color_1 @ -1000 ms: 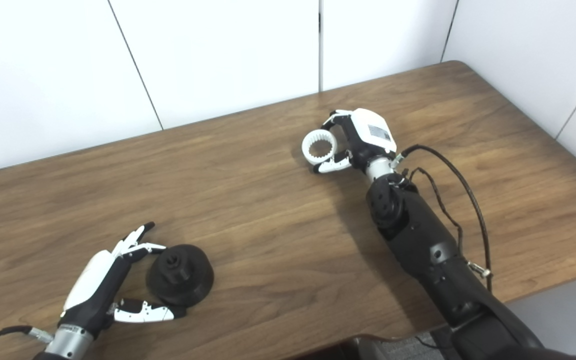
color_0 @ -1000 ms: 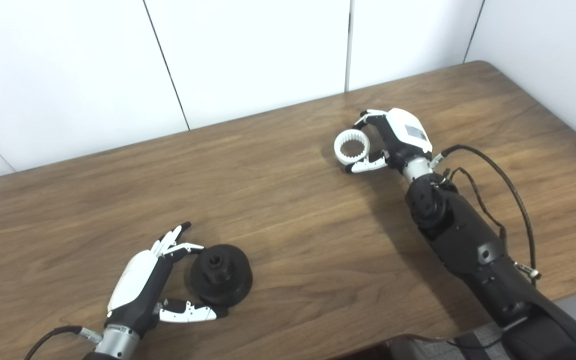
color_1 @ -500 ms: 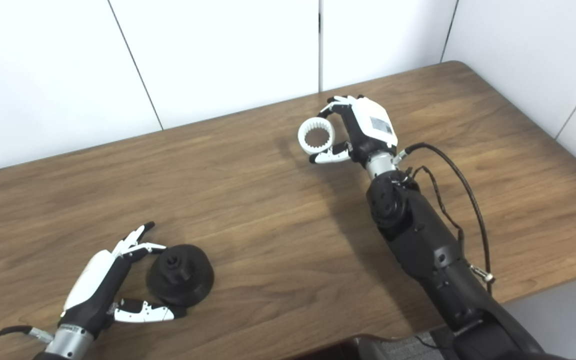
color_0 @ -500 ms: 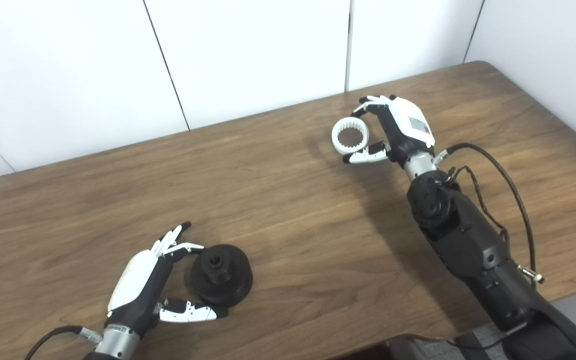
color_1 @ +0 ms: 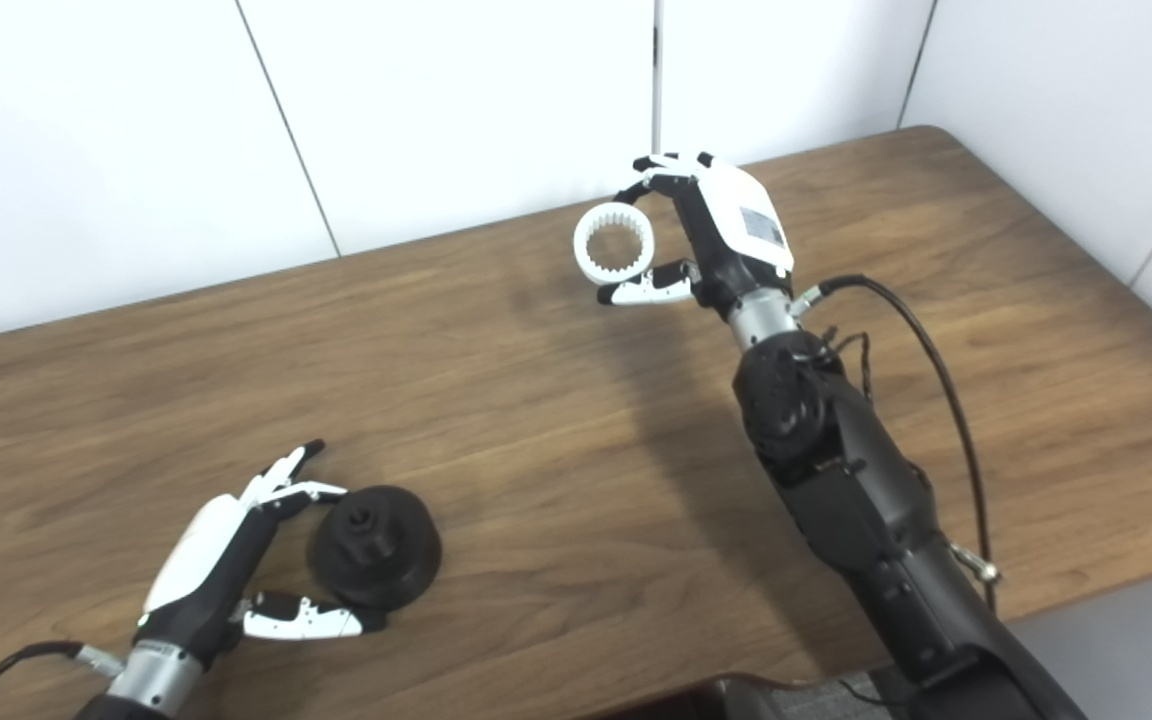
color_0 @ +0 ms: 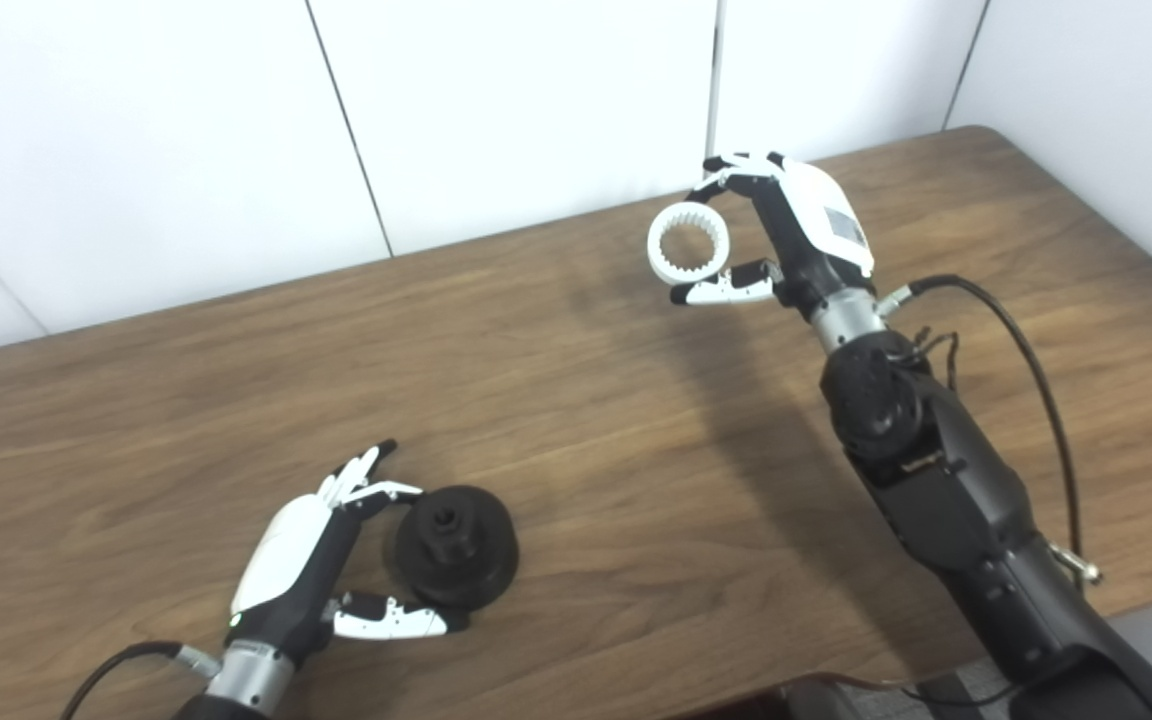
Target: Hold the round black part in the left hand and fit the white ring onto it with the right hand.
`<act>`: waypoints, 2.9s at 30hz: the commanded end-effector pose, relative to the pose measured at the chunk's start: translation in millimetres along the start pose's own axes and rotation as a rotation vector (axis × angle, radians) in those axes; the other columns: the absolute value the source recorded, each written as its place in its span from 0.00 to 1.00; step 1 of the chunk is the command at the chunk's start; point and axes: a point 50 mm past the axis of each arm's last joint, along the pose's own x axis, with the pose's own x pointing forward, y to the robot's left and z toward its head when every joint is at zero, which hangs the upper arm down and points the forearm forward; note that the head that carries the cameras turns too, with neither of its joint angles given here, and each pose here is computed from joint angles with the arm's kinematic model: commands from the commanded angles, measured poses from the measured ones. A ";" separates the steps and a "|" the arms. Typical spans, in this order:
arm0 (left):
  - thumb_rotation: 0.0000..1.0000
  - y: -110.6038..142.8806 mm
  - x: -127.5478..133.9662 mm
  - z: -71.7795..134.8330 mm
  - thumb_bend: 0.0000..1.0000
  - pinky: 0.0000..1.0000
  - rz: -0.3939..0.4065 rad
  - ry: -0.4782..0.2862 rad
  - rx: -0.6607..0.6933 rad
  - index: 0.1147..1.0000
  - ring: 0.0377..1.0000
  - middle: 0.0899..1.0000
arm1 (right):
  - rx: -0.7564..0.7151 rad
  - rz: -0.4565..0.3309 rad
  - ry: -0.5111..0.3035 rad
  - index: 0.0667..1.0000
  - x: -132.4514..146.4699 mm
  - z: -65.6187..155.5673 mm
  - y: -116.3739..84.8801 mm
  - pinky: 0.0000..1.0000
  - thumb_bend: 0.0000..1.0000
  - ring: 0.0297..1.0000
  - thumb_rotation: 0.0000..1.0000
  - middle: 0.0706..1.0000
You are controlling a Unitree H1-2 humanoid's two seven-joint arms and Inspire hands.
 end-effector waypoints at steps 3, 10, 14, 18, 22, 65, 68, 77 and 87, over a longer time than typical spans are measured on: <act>0.28 3.6 6.8 6.7 0.97 0.98 0.020 -0.042 0.021 0.59 1.00 1.00 | 0.014 -0.037 -0.117 0.45 -4.6 25.6 -11.9 0.86 0.52 0.86 0.14 0.81; 0.28 1.7 10.2 8.3 0.97 1.00 0.018 -0.038 0.016 0.59 1.00 1.00 | 0.075 -0.006 -0.164 0.45 -33.2 46.6 -5.9 0.87 0.52 0.88 0.14 0.82; 0.30 1.2 12.8 10.2 0.98 1.00 0.023 -0.040 0.020 0.59 1.00 1.00 | 0.110 0.027 -0.180 0.45 -44.5 54.4 -3.6 0.97 0.52 0.90 0.14 0.83; 0.31 -0.1 16.3 12.6 0.99 1.00 0.027 -0.040 0.020 0.59 1.00 1.00 | 0.137 0.056 -0.193 0.45 -58.4 63.3 1.5 0.96 0.52 0.90 0.14 0.82; 0.31 -1.0 19.1 16.8 0.99 0.99 0.032 -0.040 0.020 0.59 1.00 1.00 | 0.158 0.089 -0.223 0.45 -73.3 70.1 6.6 0.94 0.52 0.88 0.14 0.81; 0.30 -16.8 25.1 30.4 0.99 1.00 0.024 -0.037 0.018 0.59 1.00 1.00 | 0.322 0.281 -0.303 0.45 -101.6 124.0 65.7 0.95 0.52 0.87 0.15 0.81; 0.29 -16.9 24.7 30.8 1.00 1.00 0.024 -0.033 0.012 0.59 1.00 1.00 | 0.318 0.281 -0.302 0.45 -100.2 123.6 67.4 0.95 0.52 0.87 0.15 0.80; 0.29 -16.3 25.4 32.9 1.00 1.00 0.021 -0.032 0.006 0.59 1.00 1.00 | 0.310 0.289 -0.288 0.45 -99.5 118.9 75.1 0.93 0.52 0.86 0.15 0.80; 0.29 -13.7 25.4 32.9 0.99 1.00 0.026 -0.039 -0.002 0.59 1.00 1.00 | 0.297 0.324 -0.261 0.45 -105.7 109.9 82.2 0.95 0.52 0.87 0.15 0.80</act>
